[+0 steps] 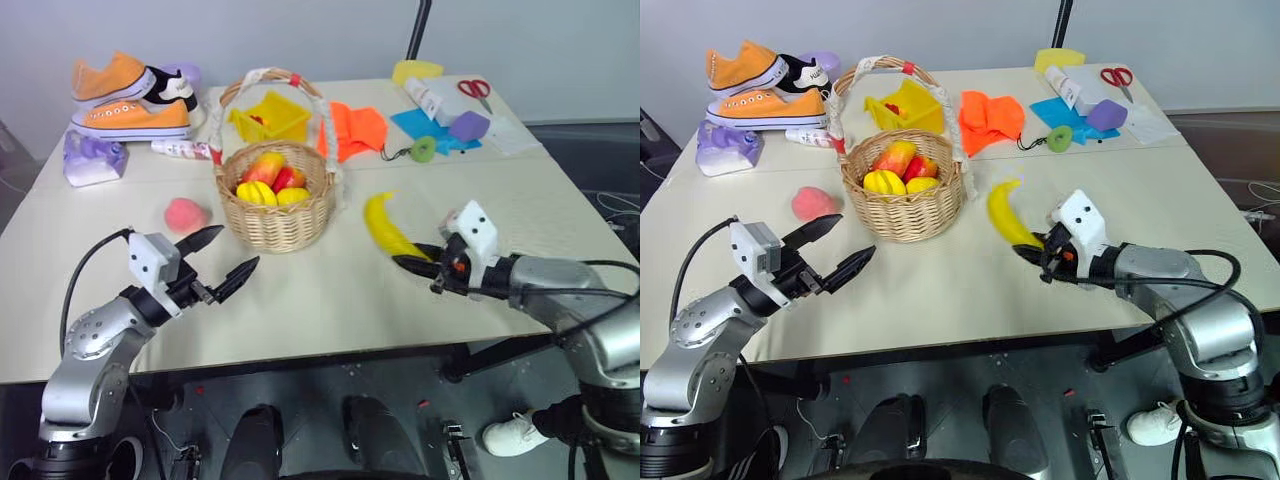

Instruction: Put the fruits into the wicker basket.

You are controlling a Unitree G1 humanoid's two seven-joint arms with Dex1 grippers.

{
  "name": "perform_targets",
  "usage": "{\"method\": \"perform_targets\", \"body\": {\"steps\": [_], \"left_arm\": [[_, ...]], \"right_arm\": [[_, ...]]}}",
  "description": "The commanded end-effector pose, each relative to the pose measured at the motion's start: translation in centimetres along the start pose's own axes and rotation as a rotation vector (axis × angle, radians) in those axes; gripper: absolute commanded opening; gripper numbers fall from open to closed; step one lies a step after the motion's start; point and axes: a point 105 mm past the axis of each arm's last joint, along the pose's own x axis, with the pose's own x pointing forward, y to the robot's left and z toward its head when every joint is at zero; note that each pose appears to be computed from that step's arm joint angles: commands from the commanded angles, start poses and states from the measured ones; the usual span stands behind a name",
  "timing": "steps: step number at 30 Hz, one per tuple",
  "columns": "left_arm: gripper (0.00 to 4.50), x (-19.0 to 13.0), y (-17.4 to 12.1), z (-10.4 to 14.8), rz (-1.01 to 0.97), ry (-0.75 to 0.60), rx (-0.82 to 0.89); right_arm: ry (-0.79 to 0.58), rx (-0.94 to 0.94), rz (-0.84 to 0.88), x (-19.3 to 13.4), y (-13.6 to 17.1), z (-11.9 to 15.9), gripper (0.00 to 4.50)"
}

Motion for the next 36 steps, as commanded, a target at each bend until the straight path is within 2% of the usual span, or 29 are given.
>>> {"method": "perform_targets", "body": {"steps": [1, 4, 10, 13, 18, 20, 24, 26, 31, 34, 36], "left_arm": [[4.49, 0.1, 0.9, 1.2, 0.028, -0.047, 0.05], [4.49, 0.0, 1.0, 0.9, 0.032, -0.042, 0.052], [4.49, -0.7, 1.4, 1.0, 0.067, -0.047, 0.064], [4.49, -1.3, 1.8, 1.2, 0.113, -0.052, 0.076], [4.49, -1.5, 1.4, 1.1, 0.135, -0.05, 0.077], [4.49, -1.5, 1.2, 1.1, 0.139, -0.054, 0.067], [4.49, -1.6, 1.3, 1.1, 0.147, -0.056, 0.062], [4.49, -1.6, 1.4, 1.1, 0.156, -0.058, 0.06], [4.49, -2.0, 3.0, 0.6, 0.246, -0.036, 0.08], [4.49, -2.8, 4.4, -0.5, 0.359, 0.007, 0.091], [4.49, -3.1, 5.4, -1.2, 0.433, 0.052, 0.135]], "right_arm": [[-0.102, -0.065, 0.073, 2.4, 0.9, 3.5, 0.62], [-0.12, -0.106, 0.139, 4.8, 1.3, 4.7, 0.62], [-0.176, -0.137, 0.161, 8.9, 0.3, 7.6, 0.62], [-0.229, -0.122, 0.049, 11.9, -1.7, 9.7, 0.62], [-0.206, 0.0, 0.049, 14.0, -2.2, 9.4, 0.62], [-0.215, 0.009, 0.026, 14.2, -2.8, 9.6, 1.43], [-0.233, -0.026, 0.002, 14.0, -3.0, 9.9, 3.23], [-0.261, -0.05, 0.005, 13.4, -2.8, 10.2, 3.23], [-0.41, -0.141, 0.093, 8.8, -1.3, 11.1, 3.23], [-0.428, -0.14, 0.122, 5.6, -0.5, 8.9, 3.23], [-0.409, -0.183, 0.078, 4.3, -0.6, 6.7, 3.23]]}}
